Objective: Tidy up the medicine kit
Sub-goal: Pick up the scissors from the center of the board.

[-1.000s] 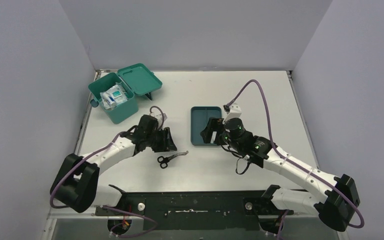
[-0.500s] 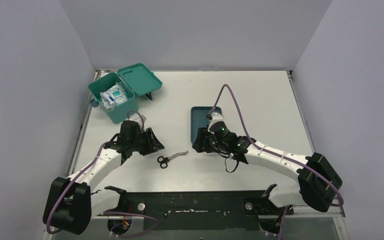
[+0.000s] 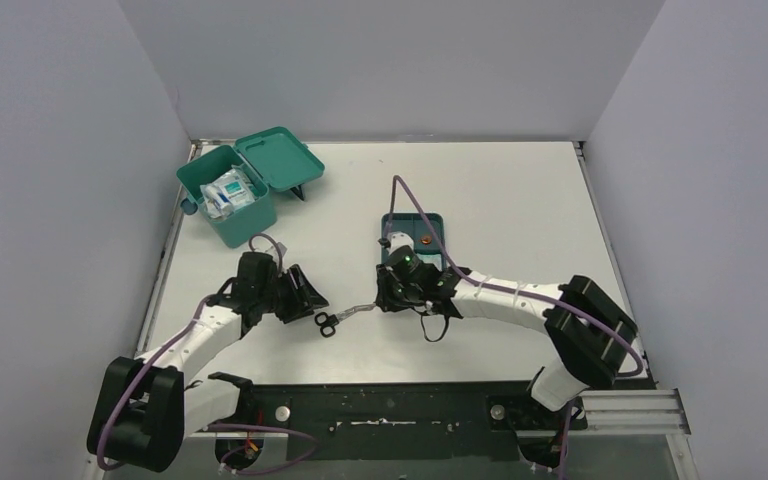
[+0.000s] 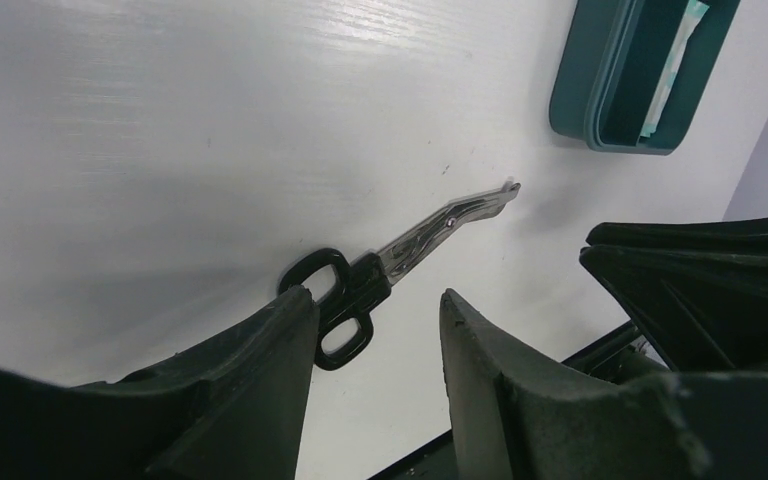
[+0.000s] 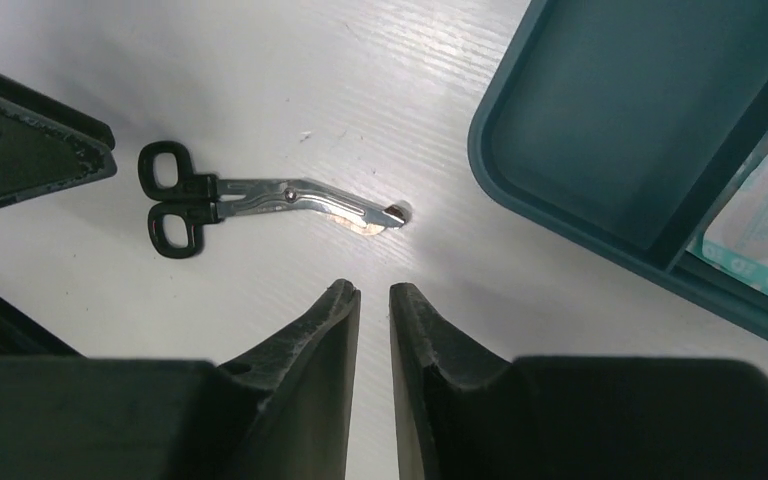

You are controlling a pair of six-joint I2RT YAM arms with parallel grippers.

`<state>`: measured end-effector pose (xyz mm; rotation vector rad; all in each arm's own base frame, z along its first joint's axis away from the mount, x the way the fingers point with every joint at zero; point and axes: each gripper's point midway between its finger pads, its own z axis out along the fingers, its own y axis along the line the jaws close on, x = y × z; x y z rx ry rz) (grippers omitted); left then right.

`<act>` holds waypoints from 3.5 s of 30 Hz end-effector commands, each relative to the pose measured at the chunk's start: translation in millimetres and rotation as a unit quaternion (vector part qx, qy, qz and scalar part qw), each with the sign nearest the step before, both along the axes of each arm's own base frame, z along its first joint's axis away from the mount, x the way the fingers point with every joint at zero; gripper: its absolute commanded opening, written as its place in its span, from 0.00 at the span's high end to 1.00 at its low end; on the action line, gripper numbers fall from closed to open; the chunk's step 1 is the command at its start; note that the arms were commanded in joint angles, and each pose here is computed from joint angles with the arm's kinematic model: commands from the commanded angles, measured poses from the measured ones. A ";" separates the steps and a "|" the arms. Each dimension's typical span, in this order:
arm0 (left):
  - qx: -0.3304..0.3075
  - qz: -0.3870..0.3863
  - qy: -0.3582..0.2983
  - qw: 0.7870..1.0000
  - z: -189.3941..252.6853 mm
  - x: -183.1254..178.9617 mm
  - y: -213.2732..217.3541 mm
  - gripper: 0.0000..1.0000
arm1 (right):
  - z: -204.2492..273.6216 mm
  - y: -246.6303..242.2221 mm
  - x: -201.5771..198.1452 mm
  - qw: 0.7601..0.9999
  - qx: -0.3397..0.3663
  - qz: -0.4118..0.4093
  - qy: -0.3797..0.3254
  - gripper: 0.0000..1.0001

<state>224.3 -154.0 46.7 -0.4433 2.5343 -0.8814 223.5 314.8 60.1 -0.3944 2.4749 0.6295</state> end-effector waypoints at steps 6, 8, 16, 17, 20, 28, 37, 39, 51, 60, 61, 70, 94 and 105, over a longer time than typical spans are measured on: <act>-0.002 0.047 -0.008 0.999 3.8 6.5 11.1 0.53 | 7.2 8.6 23.7 0.997 -0.057 -0.029 -0.042 0.82; -0.001 0.048 -0.002 0.999 0.2 5.8 12.0 0.53 | 3.3 10.6 23.5 0.997 -0.063 -0.027 -0.039 0.82; 0.003 0.049 0.000 0.999 -0.4 8.5 12.8 0.54 | -2.0 22.7 27.3 0.997 -0.070 -0.022 -0.037 0.84; 0.002 0.049 0.000 0.999 -0.7 8.6 12.9 0.53 | -3.2 24.5 28.0 0.997 -0.071 -0.021 -0.037 0.84; 0.002 0.049 -0.001 0.999 -1.6 7.2 13.2 0.53 | -4.2 28.3 29.7 0.996 -0.072 -0.023 -0.039 0.86; 0.003 0.047 0.003 0.999 -1.5 6.4 13.5 0.54 | -13.9 33.5 32.3 0.995 -0.087 -0.021 -0.033 0.88; 0.005 0.043 0.003 0.999 -0.5 5.9 13.5 0.53 | -30.4 26.9 27.9 0.991 -0.129 -0.019 -0.026 0.89; 0.008 0.043 0.002 0.999 -0.5 5.6 14.6 0.52 | -34.6 24.7 27.5 0.990 -0.137 -0.021 -0.023 0.89; 0.018 0.054 0.017 0.998 -7.6 -1.9 19.4 0.47 | -53.5 13.2 20.0 0.987 -0.157 -0.024 -0.013 0.90; -0.037 0.068 0.050 0.996 -19.1 -12.8 6.2 0.46 | -57.5 12.6 17.6 0.988 -0.153 -0.019 -0.010 0.90; -0.045 0.072 0.055 0.995 -20.4 -14.6 4.7 0.46 | -57.5 12.8 18.0 0.988 -0.153 -0.019 -0.011 0.90; -0.098 0.106 0.093 0.985 -31.3 -35.5 -13.0 0.46 | -57.9 16.2 15.4 0.990 -0.139 -0.018 -0.008 0.90; -0.115 0.253 0.150 0.949 -7.9 -50.5 -5.2 0.48 | -59.7 13.4 7.3 0.993 -0.117 -0.026 -0.007 0.91; -0.136 0.289 0.162 0.934 -19.9 -49.6 -17.3 0.49 | -56.9 13.1 6.6 0.994 -0.105 -0.028 -0.011 0.91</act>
